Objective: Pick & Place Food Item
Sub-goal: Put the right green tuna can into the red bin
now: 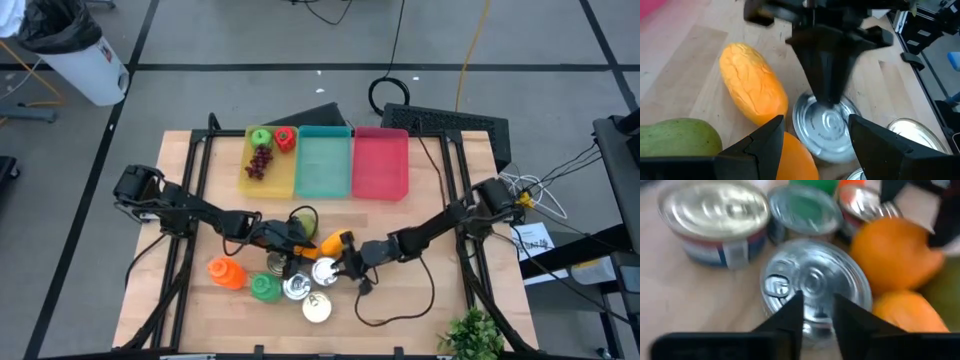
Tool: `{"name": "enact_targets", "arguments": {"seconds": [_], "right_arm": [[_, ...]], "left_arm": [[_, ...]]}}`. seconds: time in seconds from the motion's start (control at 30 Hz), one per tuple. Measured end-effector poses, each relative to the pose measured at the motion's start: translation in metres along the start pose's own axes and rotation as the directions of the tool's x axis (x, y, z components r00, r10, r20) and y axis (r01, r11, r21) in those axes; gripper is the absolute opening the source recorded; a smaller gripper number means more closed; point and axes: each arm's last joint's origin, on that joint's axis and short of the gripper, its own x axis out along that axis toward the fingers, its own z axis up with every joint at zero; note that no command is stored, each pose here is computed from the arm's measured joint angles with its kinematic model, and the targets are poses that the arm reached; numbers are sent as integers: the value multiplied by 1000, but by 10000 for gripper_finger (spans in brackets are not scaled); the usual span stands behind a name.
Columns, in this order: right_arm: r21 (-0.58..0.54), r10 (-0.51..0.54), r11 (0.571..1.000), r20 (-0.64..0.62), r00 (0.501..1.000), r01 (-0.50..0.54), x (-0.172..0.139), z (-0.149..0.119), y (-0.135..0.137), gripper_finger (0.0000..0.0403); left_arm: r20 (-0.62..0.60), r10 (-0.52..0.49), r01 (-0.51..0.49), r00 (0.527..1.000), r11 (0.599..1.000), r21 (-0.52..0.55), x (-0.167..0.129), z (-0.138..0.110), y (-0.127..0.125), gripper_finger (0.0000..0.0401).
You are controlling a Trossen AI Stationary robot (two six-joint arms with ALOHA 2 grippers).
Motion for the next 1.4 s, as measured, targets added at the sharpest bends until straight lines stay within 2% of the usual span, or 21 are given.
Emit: {"name": "enact_targets", "arguments": {"seconds": [0.1, 0.17, 0.43, 0.5, 0.57, 1.07, 1.27, 1.4], "right_arm": [[-20, -37, 999, -98, 995, 35, -13, 2, -3, 21], [-22, -58, 998, -156, 986, 56, -23, 3, -5, 6], [70, -51, 995, -322, 945, 77, -53, 3, -8, 2], [76, -90, 989, -344, 935, 123, -56, 1, -10, 3], [76, -118, 985, -350, 929, 154, -59, 0, -11, 1], [129, -100, 976, -451, 887, 176, -68, -7, -10, 0], [165, -91, 966, -512, 854, 201, -71, -13, -9, 0], [160, -61, 970, -569, 820, 184, -72, -22, -6, 0]], "left_arm": [[4, 0, 0, 1000, 1000, -2, 0, 0, 0, 227], [8, 1, -1, 1000, 1000, -8, 0, 1, 0, 227], [32, 47, -47, 998, 999, -8, 0, 2, 1, 227], [43, 46, -45, 998, 999, -9, 0, 3, 1, 227], [63, 37, -37, 997, 999, -10, 0, 5, 0, 227], [95, 48, -49, 994, 999, 11, 0, 7, -1, 227], [95, 49, -50, 994, 999, 11, 0, 7, -1, 227], [95, 49, -51, 994, 999, 17, 0, 7, -1, 227]]}}
